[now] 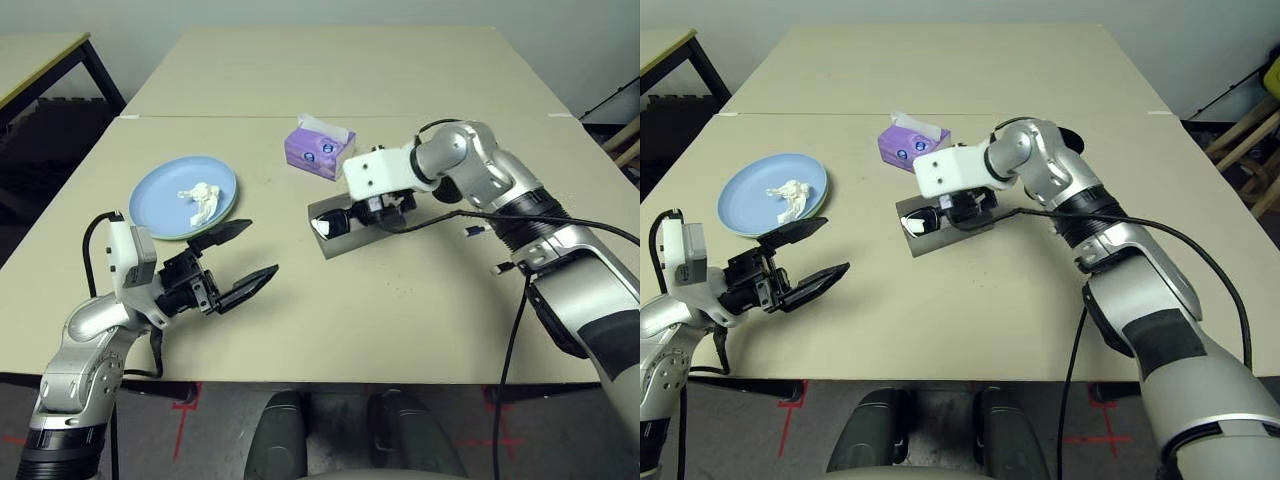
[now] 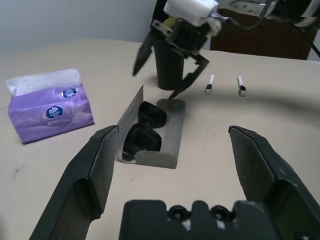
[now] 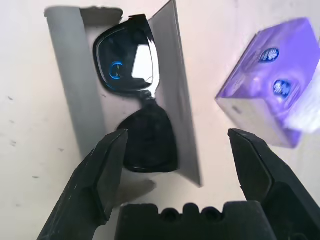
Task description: Organize and tidy the items on the table.
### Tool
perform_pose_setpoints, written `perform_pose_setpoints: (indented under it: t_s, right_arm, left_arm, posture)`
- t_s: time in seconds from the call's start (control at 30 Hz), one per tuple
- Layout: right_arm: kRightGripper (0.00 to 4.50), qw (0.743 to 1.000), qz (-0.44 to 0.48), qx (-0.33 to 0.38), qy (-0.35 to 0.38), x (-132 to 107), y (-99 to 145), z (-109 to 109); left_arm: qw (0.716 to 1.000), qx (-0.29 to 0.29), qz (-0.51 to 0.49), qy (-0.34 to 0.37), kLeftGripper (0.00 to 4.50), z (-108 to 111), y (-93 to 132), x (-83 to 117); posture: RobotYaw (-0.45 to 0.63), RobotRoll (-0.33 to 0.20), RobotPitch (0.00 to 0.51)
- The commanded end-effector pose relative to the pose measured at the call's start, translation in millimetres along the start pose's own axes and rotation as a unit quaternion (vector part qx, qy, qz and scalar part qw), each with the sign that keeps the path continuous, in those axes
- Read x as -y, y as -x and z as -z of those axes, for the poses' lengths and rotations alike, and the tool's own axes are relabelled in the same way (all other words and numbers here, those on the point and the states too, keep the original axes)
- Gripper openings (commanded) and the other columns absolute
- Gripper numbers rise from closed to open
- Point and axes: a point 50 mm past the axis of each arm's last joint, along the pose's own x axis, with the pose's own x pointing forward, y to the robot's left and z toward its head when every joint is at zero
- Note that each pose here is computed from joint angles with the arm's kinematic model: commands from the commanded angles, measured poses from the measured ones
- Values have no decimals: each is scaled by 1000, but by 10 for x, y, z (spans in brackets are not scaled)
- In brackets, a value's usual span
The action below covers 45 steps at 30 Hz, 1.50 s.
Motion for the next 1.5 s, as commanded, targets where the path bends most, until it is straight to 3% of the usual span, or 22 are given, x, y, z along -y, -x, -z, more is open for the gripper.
perform_pose_setpoints:
  t_s: [0.03, 0.4, 0.67, 1.0, 1.13, 1.23, 1.5]
  right_arm:
    - [4458, 997, 21, 39, -65, -75, 111, 29]
    - [4458, 960, 136, 133, -206, -539, 382, 409]
    - [4458, 919, 187, 192, -290, -743, 468, 515]
    - [4458, 860, 255, 249, -364, -1092, 516, 669]
    - [4458, 848, 263, 246, -390, -1207, 503, 748]
    - [4458, 846, 260, 238, -401, -1312, 498, 795]
    - [4458, 839, 259, 238, -415, -1447, 497, 836]
  left_arm:
    - [1000, 0, -1, -5, 4500, -5, 3, -38]
    - [998, -21, -57, -14, 4500, -30, -44, -286]
    - [991, -20, -129, -17, 4500, -79, -242, -519]
    - [984, -111, -142, 18, 4500, -21, -371, -566]
    - [979, -83, -182, 24, 4500, -25, -391, -609]
    - [972, -94, -212, 32, 4500, 21, -403, -633]
    - [978, -108, -175, -35, 4500, -2, -510, -607]
  posture:
    - [155, 0, 70]
    - [121, 0, 66]
    - [96, 0, 60]
    - [89, 0, 54]
    - [86, 0, 53]
    - [81, 0, 51]
    - [75, 0, 49]
